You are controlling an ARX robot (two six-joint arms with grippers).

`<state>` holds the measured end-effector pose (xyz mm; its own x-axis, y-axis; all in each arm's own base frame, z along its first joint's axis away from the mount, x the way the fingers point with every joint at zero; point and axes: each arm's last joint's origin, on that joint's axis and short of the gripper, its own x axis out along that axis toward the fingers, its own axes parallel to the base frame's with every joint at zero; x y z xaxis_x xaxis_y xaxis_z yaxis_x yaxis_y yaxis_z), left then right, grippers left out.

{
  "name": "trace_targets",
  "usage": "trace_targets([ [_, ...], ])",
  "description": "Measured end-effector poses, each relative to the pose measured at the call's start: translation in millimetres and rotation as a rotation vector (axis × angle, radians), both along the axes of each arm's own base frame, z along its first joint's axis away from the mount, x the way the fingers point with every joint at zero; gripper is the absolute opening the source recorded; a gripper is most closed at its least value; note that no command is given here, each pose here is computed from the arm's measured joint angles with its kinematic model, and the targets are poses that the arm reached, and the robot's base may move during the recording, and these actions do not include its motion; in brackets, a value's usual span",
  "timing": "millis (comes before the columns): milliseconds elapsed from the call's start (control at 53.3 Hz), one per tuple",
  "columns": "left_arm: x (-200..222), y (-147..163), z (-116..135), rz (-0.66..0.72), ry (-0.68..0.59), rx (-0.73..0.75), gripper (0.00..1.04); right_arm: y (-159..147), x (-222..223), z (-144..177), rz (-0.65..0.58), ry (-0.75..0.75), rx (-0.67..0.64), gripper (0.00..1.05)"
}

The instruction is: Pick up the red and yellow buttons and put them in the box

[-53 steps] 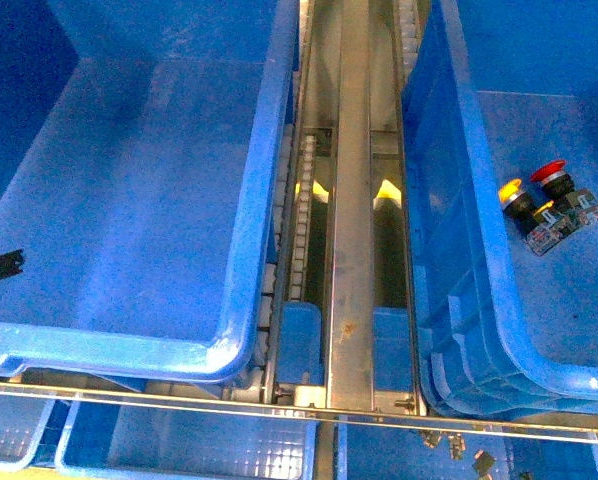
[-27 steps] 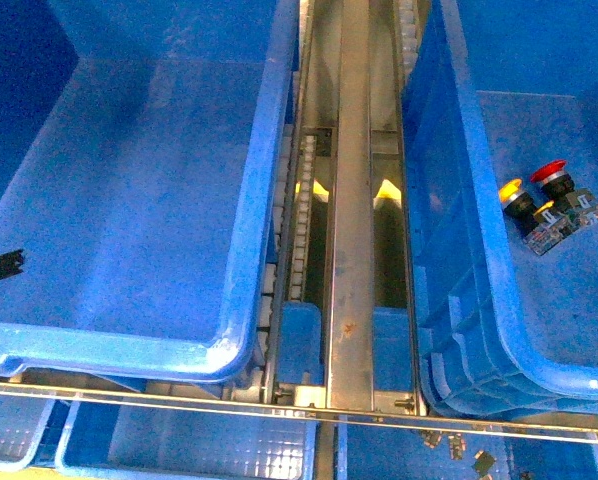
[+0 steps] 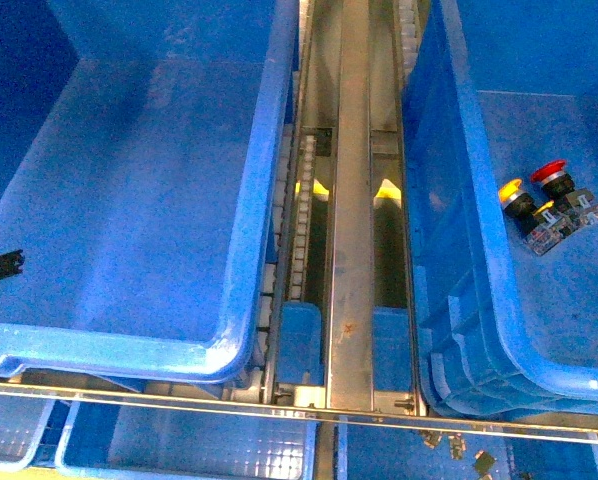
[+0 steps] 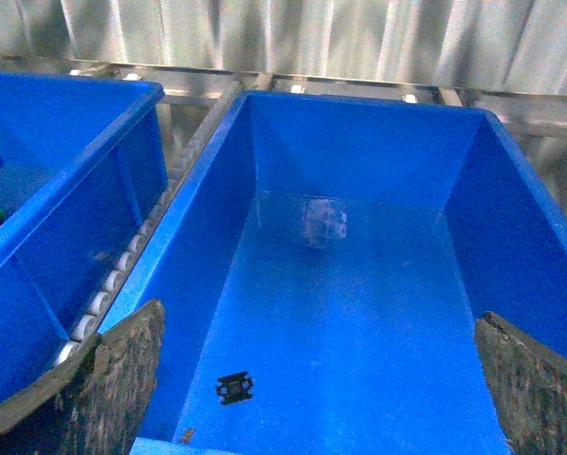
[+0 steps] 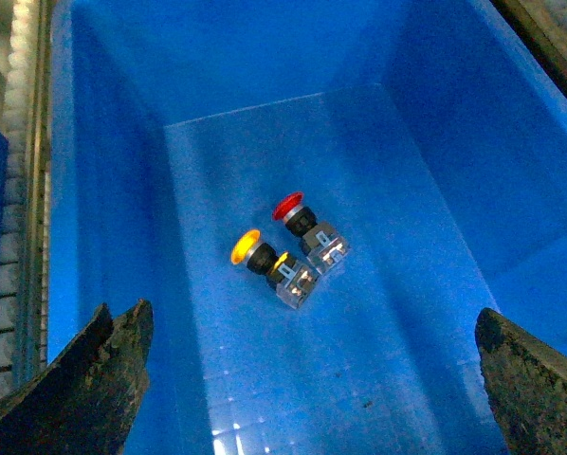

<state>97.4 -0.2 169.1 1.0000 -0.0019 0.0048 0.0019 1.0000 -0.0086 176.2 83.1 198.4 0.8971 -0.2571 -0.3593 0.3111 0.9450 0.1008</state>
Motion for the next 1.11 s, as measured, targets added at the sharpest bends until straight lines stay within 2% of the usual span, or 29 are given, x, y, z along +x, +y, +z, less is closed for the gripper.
trace_targets([
  [150, 0, 0, 0, 0.0, 0.0, 0.0, 0.97, 0, 0, -1, 0.009, -0.001, 0.004, 0.98],
  [188, 0, 0, 0, 0.0, 0.0, 0.0, 0.97, -2, 2, -6, 0.118, -0.08, 0.042, 0.9],
  [207, 0, 0, 0, 0.0, 0.0, 0.0, 0.97, -6, 0, -10, 0.187, -0.138, 0.03, 0.85],
  [263, 0, 0, 0, 0.0, 0.0, 0.0, 0.97, -17, -8, -15, 0.282, -0.261, -0.022, 0.73],
  [300, 0, 0, 0, 0.0, 0.0, 0.0, 0.97, -26, -14, -12, 0.295, -0.329, -0.065, 0.63],
  [394, 0, 0, 0, 0.0, 0.0, 0.0, 0.97, -41, -23, -13, 0.298, -0.352, -0.118, 0.42],
  [638, 0, 0, 0, 0.0, 0.0, 0.0, 0.97, -59, -36, -22, 0.306, -0.341, -0.148, 0.03],
  [958, 0, 0, 0, 0.0, 0.0, 0.001, 0.97, -76, -49, -26, 0.329, -0.368, -0.148, 0.03],
  [1108, 0, 0, 0, 0.0, 0.0, 0.001, 0.97, -83, -55, -25, 0.292, -0.373, -0.156, 0.03],
])
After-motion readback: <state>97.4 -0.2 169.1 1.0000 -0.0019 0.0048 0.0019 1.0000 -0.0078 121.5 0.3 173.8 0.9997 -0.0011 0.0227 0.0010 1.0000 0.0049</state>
